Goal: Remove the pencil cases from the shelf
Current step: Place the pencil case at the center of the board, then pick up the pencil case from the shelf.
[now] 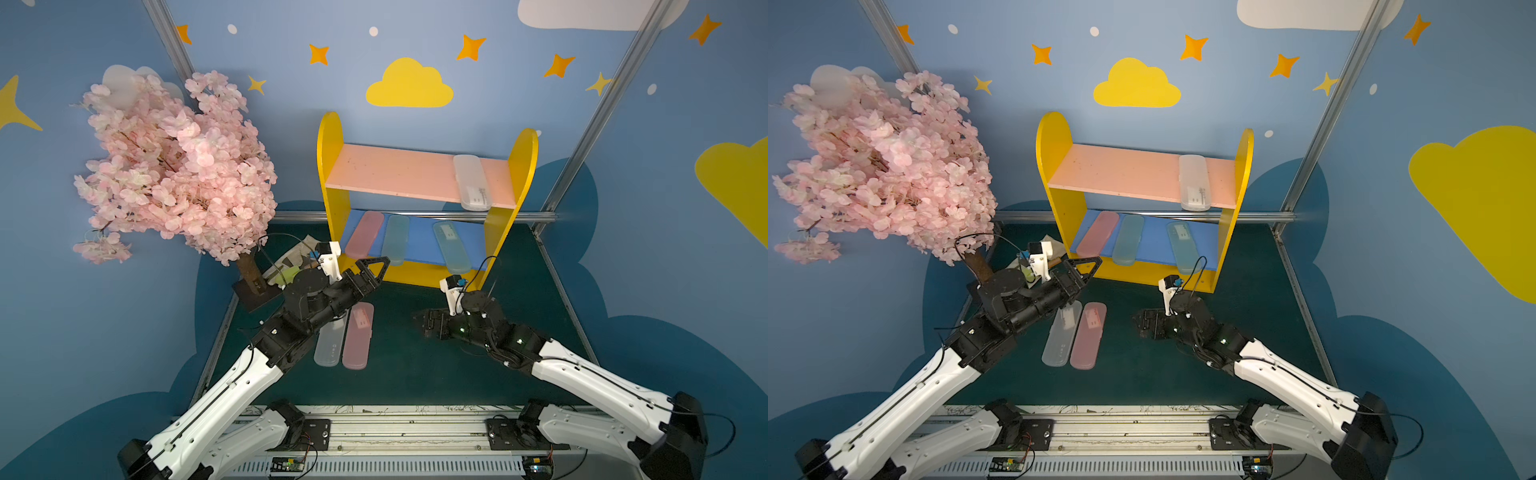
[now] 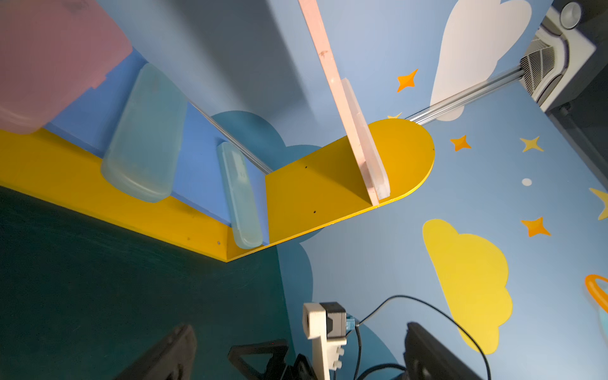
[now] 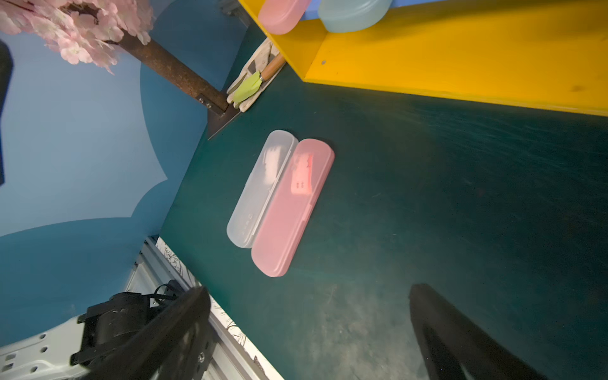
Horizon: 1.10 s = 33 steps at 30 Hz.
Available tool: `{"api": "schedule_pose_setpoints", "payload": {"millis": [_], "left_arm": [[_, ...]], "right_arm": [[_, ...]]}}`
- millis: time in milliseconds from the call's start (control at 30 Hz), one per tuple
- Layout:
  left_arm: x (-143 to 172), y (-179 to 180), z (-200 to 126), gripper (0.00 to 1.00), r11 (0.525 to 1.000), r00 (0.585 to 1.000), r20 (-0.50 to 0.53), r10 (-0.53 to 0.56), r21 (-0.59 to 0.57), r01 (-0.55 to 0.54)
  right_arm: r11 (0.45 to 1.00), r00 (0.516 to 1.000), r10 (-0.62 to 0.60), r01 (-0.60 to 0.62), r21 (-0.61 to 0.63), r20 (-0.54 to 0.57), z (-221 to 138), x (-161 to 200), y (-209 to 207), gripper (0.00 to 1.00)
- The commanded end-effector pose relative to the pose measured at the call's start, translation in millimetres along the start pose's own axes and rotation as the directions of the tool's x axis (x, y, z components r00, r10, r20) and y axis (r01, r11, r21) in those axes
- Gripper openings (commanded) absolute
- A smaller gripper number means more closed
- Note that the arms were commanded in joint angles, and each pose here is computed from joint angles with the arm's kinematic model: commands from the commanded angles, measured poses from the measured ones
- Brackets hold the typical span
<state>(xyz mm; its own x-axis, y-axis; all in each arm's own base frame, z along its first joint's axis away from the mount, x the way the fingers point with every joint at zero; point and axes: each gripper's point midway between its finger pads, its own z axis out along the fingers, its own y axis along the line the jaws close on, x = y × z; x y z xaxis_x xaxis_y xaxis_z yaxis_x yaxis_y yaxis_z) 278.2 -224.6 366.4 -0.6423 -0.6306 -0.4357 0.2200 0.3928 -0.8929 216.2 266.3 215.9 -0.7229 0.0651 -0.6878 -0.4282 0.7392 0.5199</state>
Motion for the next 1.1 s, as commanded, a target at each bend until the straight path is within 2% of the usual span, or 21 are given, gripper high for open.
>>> {"api": "schedule_pose_setpoints", "payload": {"millis": [0,167,333,533,833,1067], "left_arm": [[-7,-42,12,1.0,0.992,1.0,-0.004,-0.024,0.124,0.024],[-5,-60,50,1.0,0.989,0.998,-0.033,-0.054,0.135,0.058],[-9,-75,85,1.0,0.986,0.996,-0.004,-0.093,0.137,0.092],[-12,-91,128,0.94,0.972,0.987,0.009,-0.159,0.176,0.155],[-10,-110,188,0.89,0.961,0.981,-0.027,-0.194,0.197,0.195],[-4,-117,214,0.8,0.956,0.979,-0.045,-0.201,0.208,0.206]], "right_arm": [[0.992,0.99,-0.103,0.096,0.081,0.093,-21,-8,-20,0.99],[0.981,0.966,-0.156,0.128,0.145,0.207,-60,-19,-36,0.99],[0.971,0.929,-0.199,0.144,0.191,0.311,-88,-24,-51,0.97],[0.97,0.904,-0.191,0.114,0.216,0.382,-111,-26,-61,0.96],[0.967,0.884,-0.2,0.109,0.229,0.423,-128,-26,-67,0.95],[0.964,0.868,-0.212,0.11,0.244,0.448,-141,-26,-72,0.95]]}}
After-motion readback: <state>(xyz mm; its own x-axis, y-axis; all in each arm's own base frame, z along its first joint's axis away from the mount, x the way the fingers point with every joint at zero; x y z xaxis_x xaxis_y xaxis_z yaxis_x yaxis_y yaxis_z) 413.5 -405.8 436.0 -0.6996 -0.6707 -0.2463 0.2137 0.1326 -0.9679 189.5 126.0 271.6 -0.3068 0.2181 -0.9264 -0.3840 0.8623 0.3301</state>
